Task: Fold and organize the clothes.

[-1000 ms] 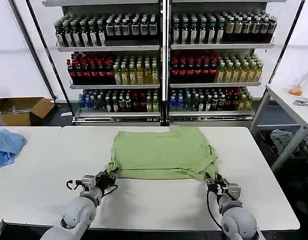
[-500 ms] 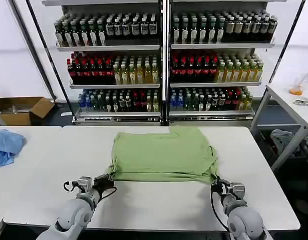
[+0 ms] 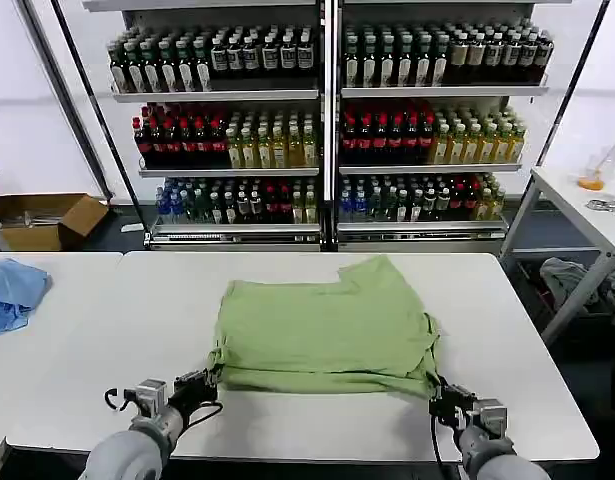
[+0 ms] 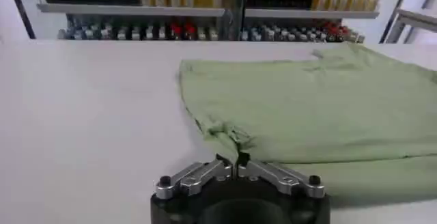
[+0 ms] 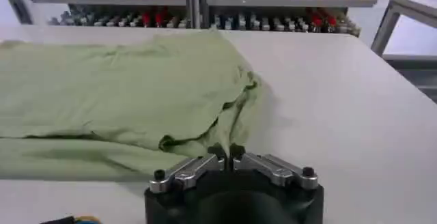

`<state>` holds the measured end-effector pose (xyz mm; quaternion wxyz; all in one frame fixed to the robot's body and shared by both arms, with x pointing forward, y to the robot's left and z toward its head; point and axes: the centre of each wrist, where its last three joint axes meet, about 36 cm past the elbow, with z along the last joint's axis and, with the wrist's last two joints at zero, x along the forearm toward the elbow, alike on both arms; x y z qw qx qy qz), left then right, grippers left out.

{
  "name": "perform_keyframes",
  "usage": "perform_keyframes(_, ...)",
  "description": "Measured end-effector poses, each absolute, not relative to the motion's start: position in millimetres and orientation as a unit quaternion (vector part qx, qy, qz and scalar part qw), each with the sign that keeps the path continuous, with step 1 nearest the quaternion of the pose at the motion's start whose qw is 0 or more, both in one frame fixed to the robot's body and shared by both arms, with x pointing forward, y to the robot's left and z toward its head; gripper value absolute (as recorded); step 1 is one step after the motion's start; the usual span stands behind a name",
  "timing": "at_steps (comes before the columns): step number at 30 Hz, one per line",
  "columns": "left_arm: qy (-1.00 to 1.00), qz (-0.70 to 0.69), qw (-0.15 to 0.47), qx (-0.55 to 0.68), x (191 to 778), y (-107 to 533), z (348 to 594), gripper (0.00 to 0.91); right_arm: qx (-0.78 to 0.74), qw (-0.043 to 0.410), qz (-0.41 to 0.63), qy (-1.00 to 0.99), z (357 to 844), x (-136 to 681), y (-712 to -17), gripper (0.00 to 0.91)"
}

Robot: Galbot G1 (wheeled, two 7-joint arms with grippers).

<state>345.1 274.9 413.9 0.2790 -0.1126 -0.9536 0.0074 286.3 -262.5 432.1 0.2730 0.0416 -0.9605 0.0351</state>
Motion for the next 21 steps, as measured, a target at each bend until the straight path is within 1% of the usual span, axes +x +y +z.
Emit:
perform_keyframes(1,-0.953,0.006,0.28,-0.112,339,275,416,0.02,0.043,0.275,0.038,-0.96,433,280,-261,0.0)
perform_keyframes(2,-0.953,0.003,0.281,-0.113,333,274,418,0.282,0.043,0.277,0.042,-0.959,435,275,-260,0.04)
perform_keyframes(3,-0.953,0.001,0.282,-0.113,328,274,420,0.655,0.043,0.28,0.046,-0.958,436,269,-259,0.403)
perform_keyframes(4,-0.952,-0.003,0.284,-0.113,323,275,422,0.907,0.043,0.281,0.051,-0.957,437,264,-258,0.907)
perform_keyframes(8,-0.951,-0.018,0.289,-0.112,304,275,430,0.907,0.039,0.28,0.07,-0.957,445,252,-257,0.907)
perform_keyframes(13,-0.951,-0.031,0.288,-0.111,290,275,442,0.907,0.029,0.266,0.089,-0.96,454,247,-261,0.907)
perform_keyframes(21,-0.956,-0.031,0.273,-0.106,294,279,455,0.907,0.018,0.229,0.096,-0.969,462,265,-266,0.907)
